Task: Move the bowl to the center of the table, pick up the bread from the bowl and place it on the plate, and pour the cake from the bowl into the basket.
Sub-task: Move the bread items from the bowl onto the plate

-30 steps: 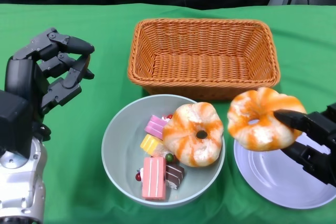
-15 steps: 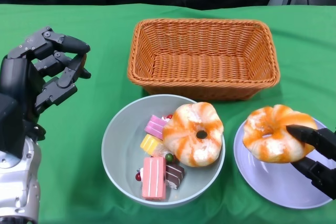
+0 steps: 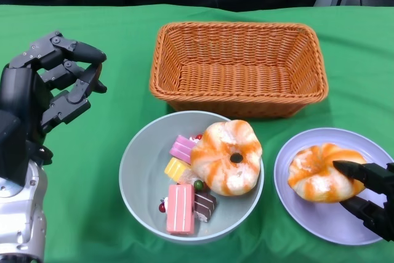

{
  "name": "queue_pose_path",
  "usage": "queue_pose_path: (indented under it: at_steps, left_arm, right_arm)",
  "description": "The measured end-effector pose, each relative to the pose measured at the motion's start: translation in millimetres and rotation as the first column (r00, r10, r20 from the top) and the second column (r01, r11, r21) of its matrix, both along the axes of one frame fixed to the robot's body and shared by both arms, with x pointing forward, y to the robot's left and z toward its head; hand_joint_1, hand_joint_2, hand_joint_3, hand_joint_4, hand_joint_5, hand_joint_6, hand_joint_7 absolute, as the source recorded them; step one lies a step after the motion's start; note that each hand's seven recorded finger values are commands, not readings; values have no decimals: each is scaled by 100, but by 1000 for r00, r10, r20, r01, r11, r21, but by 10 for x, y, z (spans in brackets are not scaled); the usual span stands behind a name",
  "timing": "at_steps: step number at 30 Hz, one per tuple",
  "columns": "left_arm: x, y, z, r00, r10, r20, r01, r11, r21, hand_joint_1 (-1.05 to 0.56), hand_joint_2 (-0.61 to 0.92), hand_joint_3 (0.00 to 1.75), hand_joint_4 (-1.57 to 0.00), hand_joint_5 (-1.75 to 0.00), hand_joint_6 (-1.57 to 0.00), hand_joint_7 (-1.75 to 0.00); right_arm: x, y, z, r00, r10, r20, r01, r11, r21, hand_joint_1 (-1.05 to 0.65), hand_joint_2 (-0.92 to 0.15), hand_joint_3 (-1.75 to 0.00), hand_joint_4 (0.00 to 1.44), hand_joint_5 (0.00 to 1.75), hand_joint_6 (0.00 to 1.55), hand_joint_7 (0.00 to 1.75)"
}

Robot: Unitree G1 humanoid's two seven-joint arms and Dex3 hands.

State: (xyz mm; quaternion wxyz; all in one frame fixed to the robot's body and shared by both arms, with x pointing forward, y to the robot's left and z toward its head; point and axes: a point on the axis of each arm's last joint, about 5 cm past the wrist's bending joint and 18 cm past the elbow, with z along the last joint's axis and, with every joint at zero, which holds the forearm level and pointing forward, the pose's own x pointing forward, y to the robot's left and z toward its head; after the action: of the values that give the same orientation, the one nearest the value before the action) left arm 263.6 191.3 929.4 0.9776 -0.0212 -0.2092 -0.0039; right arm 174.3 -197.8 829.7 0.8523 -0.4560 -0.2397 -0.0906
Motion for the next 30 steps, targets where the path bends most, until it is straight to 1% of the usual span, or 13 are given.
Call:
queue_pose_path:
  at_steps: [8, 15, 20, 30]
  left_arm:
    - [-1, 7, 1, 1000, -5, 3, 5, 1000, -3, -12, 81, 55, -81, -139, -87, -98]
    - [-2, 10, 2, 1000, -3, 5, 3, 1000, -2, -10, 81, 55, -80, -139, -86, -98]
    - [-2, 10, 3, 1000, -3, 5, 3, 1000, 0, -11, 81, 55, -80, -140, -86, -100]
    - [-3, 12, 3, 1000, -2, 6, 2, 1000, -1, -11, 80, 57, -79, -139, -85, -99]
  right_arm:
    - [18, 0, -61, 999, 2, -54, -3, 1000, -26, -16, -88, -1, 93, 86, 115, 17]
    - [6, 6, -132, 994, 3, -111, -11, 997, -76, -18, -90, -1, 94, 87, 117, 13]
    - [15, 5, -128, 988, 7, -156, -25, 993, -113, -17, -92, -1, 91, 87, 116, 8]
    - [30, 0, -102, 983, 3, -183, -26, 992, -121, -15, -89, 0, 92, 87, 118, 5]
